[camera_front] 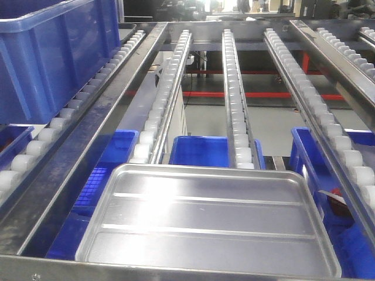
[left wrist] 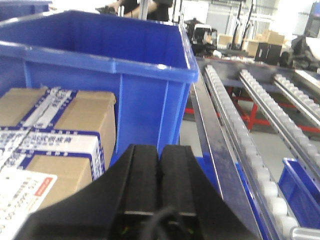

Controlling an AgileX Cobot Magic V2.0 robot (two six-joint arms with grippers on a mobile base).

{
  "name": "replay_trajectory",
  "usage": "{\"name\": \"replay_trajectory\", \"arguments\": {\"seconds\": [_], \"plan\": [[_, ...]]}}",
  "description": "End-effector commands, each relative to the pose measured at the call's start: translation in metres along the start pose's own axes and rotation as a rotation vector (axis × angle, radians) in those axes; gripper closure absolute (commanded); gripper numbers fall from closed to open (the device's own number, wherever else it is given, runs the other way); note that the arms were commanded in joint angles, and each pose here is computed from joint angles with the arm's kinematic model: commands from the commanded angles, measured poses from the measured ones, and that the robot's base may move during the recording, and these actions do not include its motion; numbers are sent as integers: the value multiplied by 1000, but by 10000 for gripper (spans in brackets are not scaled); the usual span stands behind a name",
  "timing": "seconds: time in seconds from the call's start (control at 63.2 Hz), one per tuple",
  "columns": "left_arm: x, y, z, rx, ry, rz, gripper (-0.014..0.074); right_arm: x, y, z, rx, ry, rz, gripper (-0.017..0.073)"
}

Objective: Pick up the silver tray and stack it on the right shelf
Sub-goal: 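Lower both grippers toward the short edges of the silver tray, then position left and right grippers over opposite rims of the silver tray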

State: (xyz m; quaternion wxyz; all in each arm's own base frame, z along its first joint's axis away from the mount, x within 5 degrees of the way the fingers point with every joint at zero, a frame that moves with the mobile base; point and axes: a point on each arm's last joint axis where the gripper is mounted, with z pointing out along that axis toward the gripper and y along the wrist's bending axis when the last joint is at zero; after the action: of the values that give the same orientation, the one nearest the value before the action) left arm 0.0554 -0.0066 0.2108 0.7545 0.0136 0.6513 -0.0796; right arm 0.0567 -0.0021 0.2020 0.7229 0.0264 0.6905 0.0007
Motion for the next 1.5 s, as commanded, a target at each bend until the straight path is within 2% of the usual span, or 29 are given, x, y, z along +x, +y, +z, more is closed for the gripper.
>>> {"name": "replay_trajectory", "arguments": {"seconds": [0.0,0.158,0.269,0.427,0.522,0.585,0.648,0.727,0.807,0.854,0.917,0.996,1.091,1.218,1.249,1.328,1.408,1.487], "plan": [[-6,1,-2,-8,-122,-10,676,-18,1,-3,-6,-154,-6,506],[-38,0,-5,-6,-255,-17,676,-46,1,-9,-12,-336,16,506],[-75,-7,-6,17,-199,31,676,-88,3,-20,-17,-395,19,506],[-133,-14,-2,37,-40,45,676,-132,5,-26,-17,-311,18,506],[-155,-18,12,50,55,26,674,-146,6,-20,-18,-251,27,494],[-166,-20,22,61,78,-4,673,-150,7,-13,-21,-204,45,458],[-172,-21,33,61,101,-4,671,-150,7,-7,-30,-153,83,401],[-172,-23,47,82,171,-6,590,-146,9,-1,-46,-92,132,306],[-167,-27,60,116,276,-9,422,-143,10,0,-64,-51,150,222],[-161,-30,67,142,344,-15,307,-140,11,0,-74,-23,150,200],[-154,-36,75,186,409,-28,239,-137,13,0,-96,20,156,193],[-146,-50,83,293,463,-41,243,-131,17,2,-151,94,198,193],[-132,-79,90,480,562,-17,270,-121,28,9,-263,251,283,193],[-116,-114,93,656,644,32,277,-109,41,23,-363,418,288,193],[-113,-121,94,681,639,53,277,-107,43,27,-378,441,285,193],[-103,-137,101,719,656,46,277,-101,49,36,-401,493,276,193],[-91,-147,110,717,707,42,277,-97,54,46,-397,555,269,193],[-83,-154,118,714,791,73,277,-96,58,55,-399,648,253,193]]}}
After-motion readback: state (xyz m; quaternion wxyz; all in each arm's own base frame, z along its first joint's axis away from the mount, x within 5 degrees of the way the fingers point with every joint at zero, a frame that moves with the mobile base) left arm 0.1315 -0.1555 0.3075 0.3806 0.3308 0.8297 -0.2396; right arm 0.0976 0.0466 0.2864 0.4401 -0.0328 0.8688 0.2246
